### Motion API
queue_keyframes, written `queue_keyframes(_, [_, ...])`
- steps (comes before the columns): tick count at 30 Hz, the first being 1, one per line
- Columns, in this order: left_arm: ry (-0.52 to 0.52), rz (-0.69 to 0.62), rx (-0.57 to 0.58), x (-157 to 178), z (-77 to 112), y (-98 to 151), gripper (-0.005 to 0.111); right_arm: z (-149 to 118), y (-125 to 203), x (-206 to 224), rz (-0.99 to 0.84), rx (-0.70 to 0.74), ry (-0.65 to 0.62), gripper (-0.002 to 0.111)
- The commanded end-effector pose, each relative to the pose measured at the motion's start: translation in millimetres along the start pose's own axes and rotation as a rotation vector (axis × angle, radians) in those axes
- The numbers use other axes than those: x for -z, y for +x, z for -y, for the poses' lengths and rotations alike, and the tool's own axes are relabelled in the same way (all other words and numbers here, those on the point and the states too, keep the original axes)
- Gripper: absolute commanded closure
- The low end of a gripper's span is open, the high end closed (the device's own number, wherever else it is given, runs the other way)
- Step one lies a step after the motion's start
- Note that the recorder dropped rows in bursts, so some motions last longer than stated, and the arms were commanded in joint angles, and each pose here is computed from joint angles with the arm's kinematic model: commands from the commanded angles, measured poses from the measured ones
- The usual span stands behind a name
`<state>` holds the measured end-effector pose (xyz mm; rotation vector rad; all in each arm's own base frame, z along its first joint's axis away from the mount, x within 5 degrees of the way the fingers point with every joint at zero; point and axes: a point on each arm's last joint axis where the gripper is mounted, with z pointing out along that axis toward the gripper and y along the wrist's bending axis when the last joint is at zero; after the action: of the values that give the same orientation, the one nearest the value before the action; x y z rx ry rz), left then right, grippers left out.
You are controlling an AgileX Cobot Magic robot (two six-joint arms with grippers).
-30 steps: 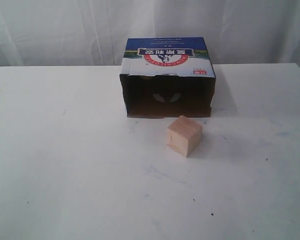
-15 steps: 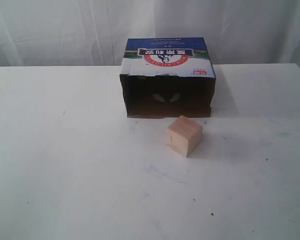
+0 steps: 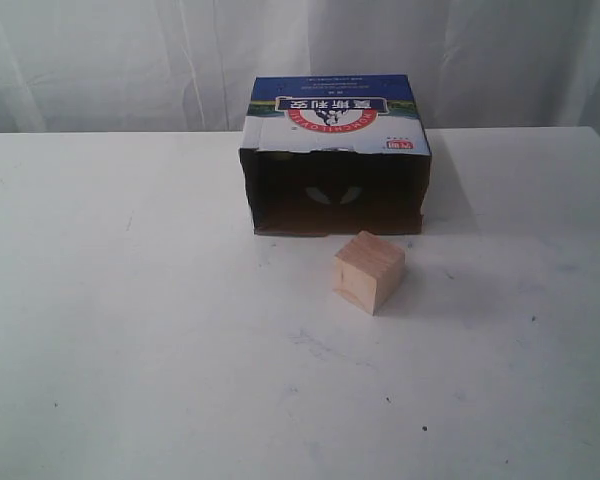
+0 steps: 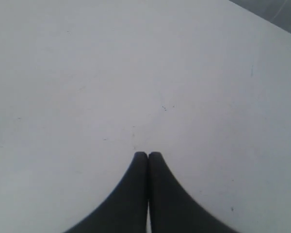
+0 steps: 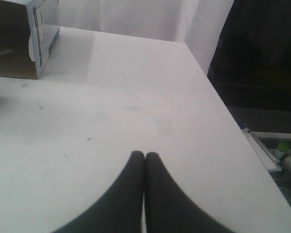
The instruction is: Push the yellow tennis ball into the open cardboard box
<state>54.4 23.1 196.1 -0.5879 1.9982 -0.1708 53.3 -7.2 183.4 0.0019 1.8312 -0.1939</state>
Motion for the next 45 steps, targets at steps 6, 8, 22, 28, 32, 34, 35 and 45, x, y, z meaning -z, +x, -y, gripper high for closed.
queue_keyframes(6, [0.046, -0.011, 0.267, 2.3, 7.3, 4.4, 0.107, 0.0, 1.1, -0.1, 0.001, 0.003, 0.004, 0.108])
queue_keyframes(8, [0.097, 0.006, 0.285, 2.3, 11.6, 2.6, 0.107, 0.0, 1.1, -0.1, 0.001, 0.003, 0.004, 0.108])
queue_keyframes(22, [0.274, 0.003, -0.460, -12.9, 15.9, 40.9, 0.107, -0.1, 1.1, -0.1, 0.001, 0.001, 0.003, 0.108])
queue_keyframes(28, [0.193, 0.111, -0.473, -8.7, 11.0, 36.5, 0.107, -0.1, 1.1, -0.1, 0.001, 0.001, 0.003, 0.108])
queue_keyframes(32, [0.174, 0.109, -0.499, -9.0, 9.9, 36.8, 0.107, -0.1, 1.1, -0.1, 0.001, 0.001, 0.003, 0.108])
queue_keyframes(34, [0.176, 0.115, -0.494, -8.9, 10.1, 36.3, 0.107, -0.1, 1.1, -0.1, 0.001, 0.001, 0.003, 0.108])
queue_keyframes(35, [0.176, 0.115, -0.494, -8.9, 10.1, 36.3, 0.107, -0.1, 1.1, -0.1, 0.001, 0.001, 0.003, 0.108])
queue_keyframes(45, [0.176, 0.114, -0.494, -8.9, 10.1, 36.3, 0.107, -0.1, 1.1, -0.1, 0.001, 0.001, 0.003, 0.108])
